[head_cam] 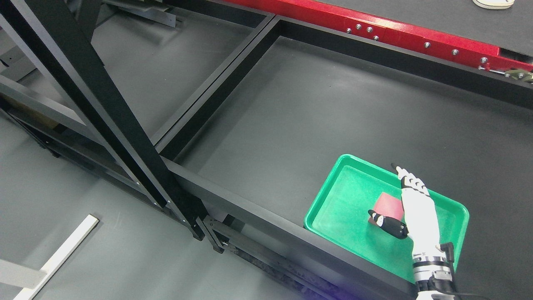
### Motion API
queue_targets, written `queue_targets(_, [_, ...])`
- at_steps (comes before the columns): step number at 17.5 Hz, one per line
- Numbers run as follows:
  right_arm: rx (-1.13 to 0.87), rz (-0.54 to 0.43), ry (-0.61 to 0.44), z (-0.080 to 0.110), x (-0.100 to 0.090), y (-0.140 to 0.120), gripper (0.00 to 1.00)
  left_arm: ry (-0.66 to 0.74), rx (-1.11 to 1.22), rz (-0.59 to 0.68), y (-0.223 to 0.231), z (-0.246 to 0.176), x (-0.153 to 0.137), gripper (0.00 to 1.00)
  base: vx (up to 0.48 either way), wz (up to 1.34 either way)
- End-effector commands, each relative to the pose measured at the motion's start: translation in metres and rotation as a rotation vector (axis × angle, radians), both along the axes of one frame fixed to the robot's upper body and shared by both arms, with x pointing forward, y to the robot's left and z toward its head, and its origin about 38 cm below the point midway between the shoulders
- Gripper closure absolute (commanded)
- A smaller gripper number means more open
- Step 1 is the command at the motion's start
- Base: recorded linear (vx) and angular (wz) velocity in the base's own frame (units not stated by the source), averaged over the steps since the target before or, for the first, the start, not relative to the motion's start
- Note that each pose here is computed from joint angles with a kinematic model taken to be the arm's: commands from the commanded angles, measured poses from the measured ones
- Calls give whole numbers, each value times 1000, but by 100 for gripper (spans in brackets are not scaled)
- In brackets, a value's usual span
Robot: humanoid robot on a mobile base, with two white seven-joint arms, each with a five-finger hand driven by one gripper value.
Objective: Pick pink block from left shelf to tray
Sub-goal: 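Close the right hand around the pink cube in the green tray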
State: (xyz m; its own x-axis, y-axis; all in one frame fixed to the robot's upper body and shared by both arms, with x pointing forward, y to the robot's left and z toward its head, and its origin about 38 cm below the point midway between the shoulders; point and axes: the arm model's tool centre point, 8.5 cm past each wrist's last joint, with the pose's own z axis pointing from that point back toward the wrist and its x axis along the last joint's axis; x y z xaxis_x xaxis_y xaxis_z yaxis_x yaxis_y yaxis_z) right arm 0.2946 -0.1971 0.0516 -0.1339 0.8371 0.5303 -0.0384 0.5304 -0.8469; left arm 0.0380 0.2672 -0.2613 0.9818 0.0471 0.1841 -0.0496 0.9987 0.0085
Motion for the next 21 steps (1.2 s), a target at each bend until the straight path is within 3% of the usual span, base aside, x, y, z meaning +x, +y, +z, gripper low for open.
queue_targets(1, [-12, 18, 39, -10, -11, -2, 1, 6, 18, -2, 11, 1, -3, 0, 0, 0])
queue_targets(9, [-38, 43, 196, -24, -11, -1, 1, 6, 18, -1, 11, 1, -3, 0, 0, 0])
queue_targets(13, [-49, 46, 216, -26, -11, -1, 2, 6, 18, -1, 11, 1, -3, 0, 0, 0])
queue_targets(16, [-49, 44, 209, -24, -8, -1, 14, 6, 18, -1, 11, 1, -3, 0, 0, 0])
queue_targets(21, [-47, 52, 199, -22, -6, 0, 56, 7, 18, -2, 11, 1, -4, 0, 0, 0])
